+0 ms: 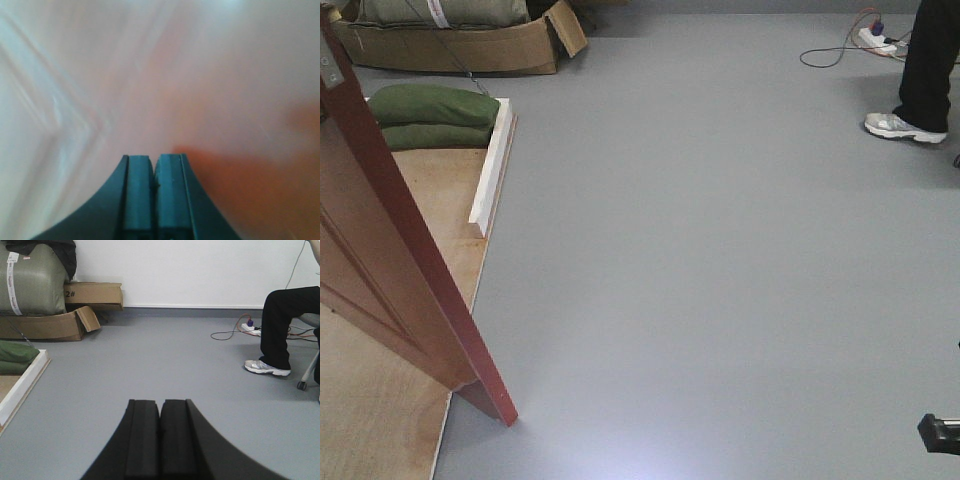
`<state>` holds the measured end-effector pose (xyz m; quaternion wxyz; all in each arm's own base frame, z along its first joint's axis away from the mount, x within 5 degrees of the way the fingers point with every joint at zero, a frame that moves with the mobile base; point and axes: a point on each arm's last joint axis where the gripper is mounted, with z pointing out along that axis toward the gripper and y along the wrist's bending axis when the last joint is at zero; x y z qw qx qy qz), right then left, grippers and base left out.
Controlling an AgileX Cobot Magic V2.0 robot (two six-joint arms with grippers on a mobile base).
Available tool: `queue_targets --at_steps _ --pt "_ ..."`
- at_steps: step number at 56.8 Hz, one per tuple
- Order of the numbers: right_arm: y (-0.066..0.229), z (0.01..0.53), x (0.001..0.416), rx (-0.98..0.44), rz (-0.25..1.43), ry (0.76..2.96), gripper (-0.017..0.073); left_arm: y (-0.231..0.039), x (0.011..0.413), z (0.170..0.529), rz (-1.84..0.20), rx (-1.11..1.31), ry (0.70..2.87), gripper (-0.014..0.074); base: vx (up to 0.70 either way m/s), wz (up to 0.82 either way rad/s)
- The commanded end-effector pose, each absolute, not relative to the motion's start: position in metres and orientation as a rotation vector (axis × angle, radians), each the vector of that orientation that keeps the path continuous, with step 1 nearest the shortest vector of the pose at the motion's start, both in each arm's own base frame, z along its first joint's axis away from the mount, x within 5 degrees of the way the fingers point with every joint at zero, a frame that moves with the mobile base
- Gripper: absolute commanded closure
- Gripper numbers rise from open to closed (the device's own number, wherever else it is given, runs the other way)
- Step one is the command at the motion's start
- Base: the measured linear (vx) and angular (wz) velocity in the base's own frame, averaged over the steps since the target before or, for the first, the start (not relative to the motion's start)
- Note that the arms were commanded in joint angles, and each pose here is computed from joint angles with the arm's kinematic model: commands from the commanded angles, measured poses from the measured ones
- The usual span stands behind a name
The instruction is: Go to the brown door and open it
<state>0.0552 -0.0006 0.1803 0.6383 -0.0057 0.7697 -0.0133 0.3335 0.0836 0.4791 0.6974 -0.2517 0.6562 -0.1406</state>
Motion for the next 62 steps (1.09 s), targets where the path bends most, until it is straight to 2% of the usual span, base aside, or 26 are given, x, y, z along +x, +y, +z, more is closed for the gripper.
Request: queue_targets --at_steps 1,62 --pt "-0.0007 0.1857 0.0557 -0.021 -0.039 1.676 0.0559 0.0780 0.3227 0.5021 -0.331 -0.543 1.359 0.0600 0.15 0.06" --pt "-0.0007 0.1857 0.0557 -0.021 -0.039 1.676 0.0559 0.0780 0.3227 0.5020 -0.331 -0.542 1.360 0.0600 0.16 -0.02"
